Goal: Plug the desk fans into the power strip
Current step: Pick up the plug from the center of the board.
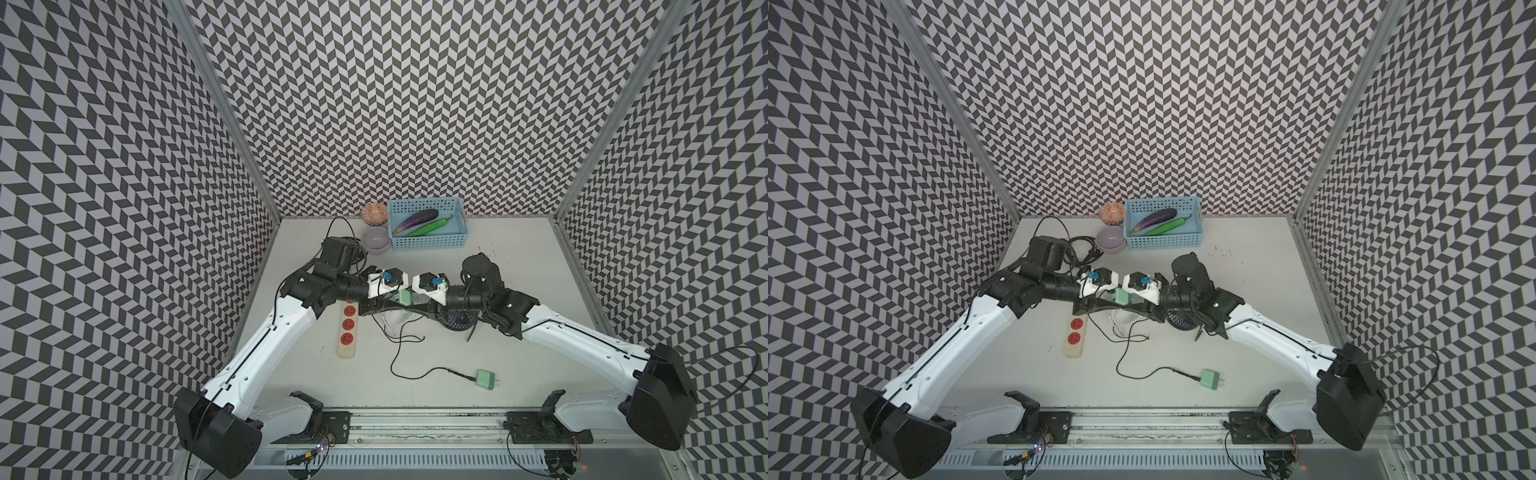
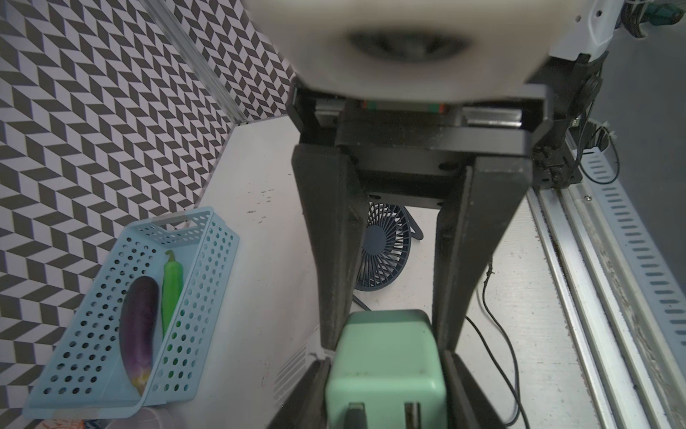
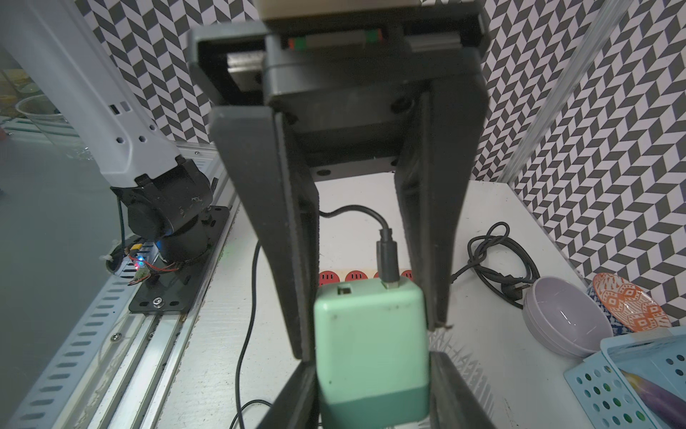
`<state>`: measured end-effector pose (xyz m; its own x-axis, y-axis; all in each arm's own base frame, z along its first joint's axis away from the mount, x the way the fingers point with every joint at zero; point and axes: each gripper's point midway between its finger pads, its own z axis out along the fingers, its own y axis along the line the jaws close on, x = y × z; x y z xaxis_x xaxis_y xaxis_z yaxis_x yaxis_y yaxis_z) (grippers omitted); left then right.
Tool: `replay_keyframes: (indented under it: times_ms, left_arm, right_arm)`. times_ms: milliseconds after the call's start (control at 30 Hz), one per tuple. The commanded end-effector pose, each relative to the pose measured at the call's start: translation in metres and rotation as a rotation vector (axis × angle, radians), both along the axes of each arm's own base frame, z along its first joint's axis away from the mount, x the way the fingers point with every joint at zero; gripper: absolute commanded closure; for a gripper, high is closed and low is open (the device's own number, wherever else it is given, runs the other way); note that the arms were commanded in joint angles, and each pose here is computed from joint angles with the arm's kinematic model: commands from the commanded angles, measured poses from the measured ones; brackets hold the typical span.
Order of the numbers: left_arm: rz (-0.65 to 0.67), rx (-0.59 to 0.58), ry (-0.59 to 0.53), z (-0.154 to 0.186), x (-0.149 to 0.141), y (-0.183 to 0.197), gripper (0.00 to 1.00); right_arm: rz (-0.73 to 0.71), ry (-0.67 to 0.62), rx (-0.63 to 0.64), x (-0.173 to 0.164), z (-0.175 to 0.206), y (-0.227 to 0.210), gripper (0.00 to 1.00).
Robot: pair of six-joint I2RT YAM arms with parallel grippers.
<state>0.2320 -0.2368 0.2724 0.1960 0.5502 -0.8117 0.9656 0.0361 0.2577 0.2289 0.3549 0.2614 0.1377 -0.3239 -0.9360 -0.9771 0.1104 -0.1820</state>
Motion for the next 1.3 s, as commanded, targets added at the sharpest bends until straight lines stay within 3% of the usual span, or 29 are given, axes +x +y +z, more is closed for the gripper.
replay_keyframes:
  times_ms: [0,167,233,433,500,567,733,900,1033,1233,1267]
  left_arm:
    - [-0.005,0.009,0.001,-0.002,0.0,-0.001,0.57]
    - [-0.001,0.021,-0.006,-0.004,0.001,-0.001,0.56]
    - [-0.003,0.019,-0.008,-0.003,0.001,-0.001,0.62]
    - [0.005,0.025,-0.018,-0.002,0.001,0.0,0.91]
    - [0.012,0.032,-0.026,-0.002,0.002,0.002,1.0]
    - [0.023,0.04,-0.034,-0.002,0.004,0.003,1.0]
    - [0.048,0.07,-0.06,-0.004,0.009,0.009,1.0]
    - [0.096,0.118,-0.098,-0.008,0.022,0.018,1.0]
    - [0.126,0.133,-0.102,-0.01,0.032,0.026,1.0]
    - [0.154,0.179,-0.136,-0.011,0.046,0.043,1.0]
    - [0.158,0.192,-0.143,-0.012,0.049,0.048,1.0]
  right_arm:
    - [0.027,-0.073,0.086,-0.003,0.035,0.003,1.0]
    - [0.032,-0.075,0.087,-0.004,0.036,0.003,1.0]
    - [0.034,-0.077,0.088,-0.004,0.037,0.003,1.0]
    - [0.03,-0.08,0.091,-0.003,0.037,0.003,0.98]
    - [0.027,-0.08,0.09,-0.004,0.037,0.002,0.92]
    - [0.022,-0.083,0.09,-0.003,0.037,0.002,0.84]
    - [-0.011,-0.097,0.082,-0.001,0.036,-0.004,0.5]
    - [-0.078,-0.094,0.051,0.001,0.029,-0.015,0.29]
    - [-0.121,-0.095,0.043,-0.001,0.021,-0.028,0.21]
    - [-0.195,-0.076,0.044,0.004,0.014,-0.05,0.18]
    - [-0.222,-0.07,0.051,0.006,0.015,-0.057,0.14]
